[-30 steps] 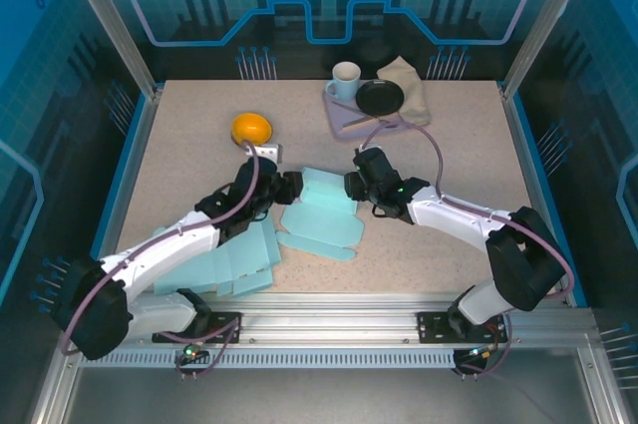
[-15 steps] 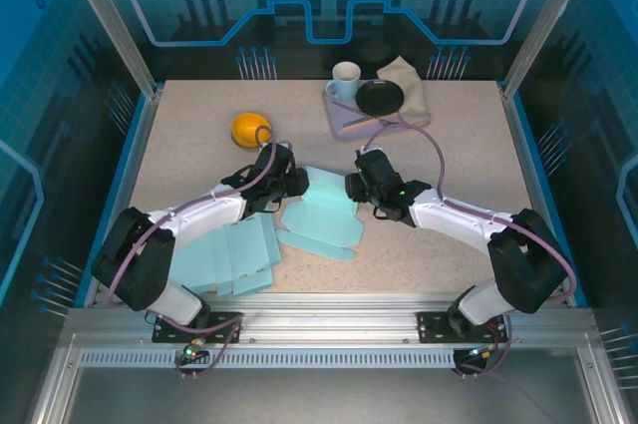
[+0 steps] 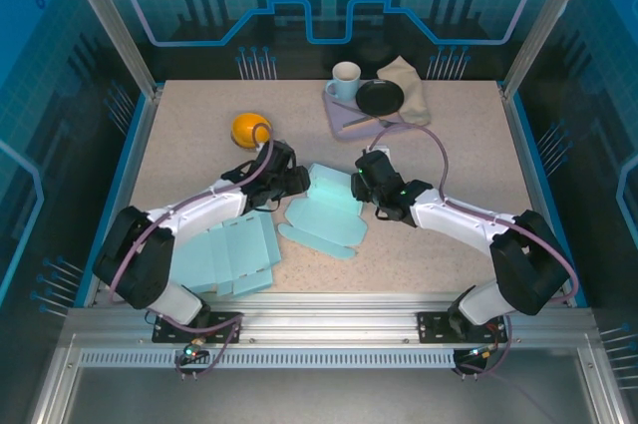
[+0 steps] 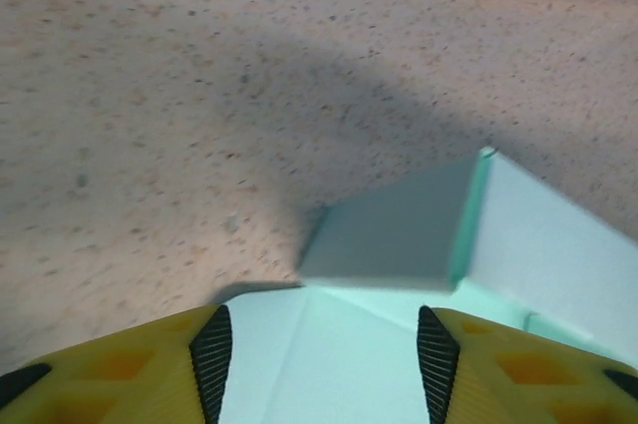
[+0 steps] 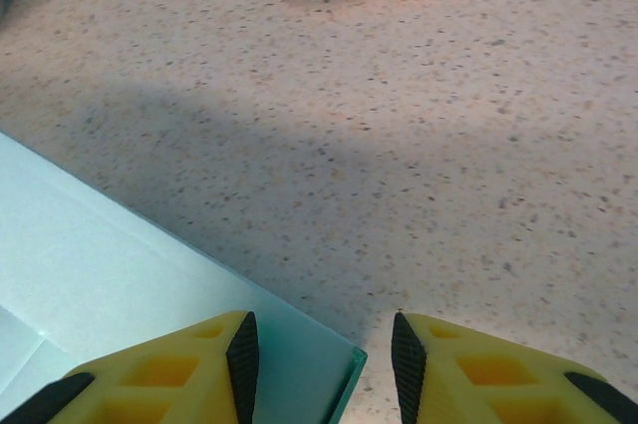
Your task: Fold the paper box
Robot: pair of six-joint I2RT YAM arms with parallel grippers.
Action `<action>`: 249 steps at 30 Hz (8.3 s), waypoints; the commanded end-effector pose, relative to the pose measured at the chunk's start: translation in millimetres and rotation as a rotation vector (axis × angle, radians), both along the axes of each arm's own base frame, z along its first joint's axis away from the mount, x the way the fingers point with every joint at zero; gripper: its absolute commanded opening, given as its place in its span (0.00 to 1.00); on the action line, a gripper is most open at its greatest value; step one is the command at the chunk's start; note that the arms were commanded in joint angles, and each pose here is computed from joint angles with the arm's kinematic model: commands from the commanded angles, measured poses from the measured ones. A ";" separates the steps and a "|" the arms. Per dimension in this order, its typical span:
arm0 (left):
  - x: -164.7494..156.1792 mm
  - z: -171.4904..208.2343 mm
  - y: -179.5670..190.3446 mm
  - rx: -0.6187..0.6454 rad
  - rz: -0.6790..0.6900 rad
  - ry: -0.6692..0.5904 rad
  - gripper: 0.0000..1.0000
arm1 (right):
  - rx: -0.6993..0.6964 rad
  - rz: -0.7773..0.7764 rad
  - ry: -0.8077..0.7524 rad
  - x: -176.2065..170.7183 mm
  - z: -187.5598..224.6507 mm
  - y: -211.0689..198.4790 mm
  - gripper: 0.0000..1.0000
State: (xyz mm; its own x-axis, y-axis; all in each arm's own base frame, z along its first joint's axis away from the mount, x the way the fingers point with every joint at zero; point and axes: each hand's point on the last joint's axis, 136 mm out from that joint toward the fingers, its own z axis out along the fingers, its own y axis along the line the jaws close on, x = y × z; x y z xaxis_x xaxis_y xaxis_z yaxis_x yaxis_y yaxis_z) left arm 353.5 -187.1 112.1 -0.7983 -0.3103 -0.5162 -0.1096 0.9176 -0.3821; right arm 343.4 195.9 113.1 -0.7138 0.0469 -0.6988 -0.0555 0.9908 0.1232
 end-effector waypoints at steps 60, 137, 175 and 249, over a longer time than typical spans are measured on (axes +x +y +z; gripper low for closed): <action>-29.7 66.3 -132.3 0.492 -0.589 -0.222 0.59 | 0.048 -0.123 -0.037 5.3 88.1 -124.1 0.49; -118.8 156.4 -97.2 0.295 -1.367 -0.864 0.00 | 0.073 1.566 -0.617 -102.9 127.6 63.4 0.36; -77.6 192.6 -59.9 0.285 -0.903 -0.881 0.54 | -0.100 1.338 -0.669 -65.3 104.0 48.7 0.00; 8.6 40.4 -65.1 -0.635 0.551 0.420 0.76 | -0.261 1.297 -0.502 -58.8 2.7 76.7 0.00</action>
State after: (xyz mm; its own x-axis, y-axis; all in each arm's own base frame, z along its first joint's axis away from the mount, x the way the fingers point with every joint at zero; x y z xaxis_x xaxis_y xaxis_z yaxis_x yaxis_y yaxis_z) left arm 344.6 -199.4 111.9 -0.5271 -0.8485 0.0473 -0.7668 0.4509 -0.4569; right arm 317.9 234.0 113.0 0.0627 -0.6703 -0.7395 -0.8552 0.3458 -0.3859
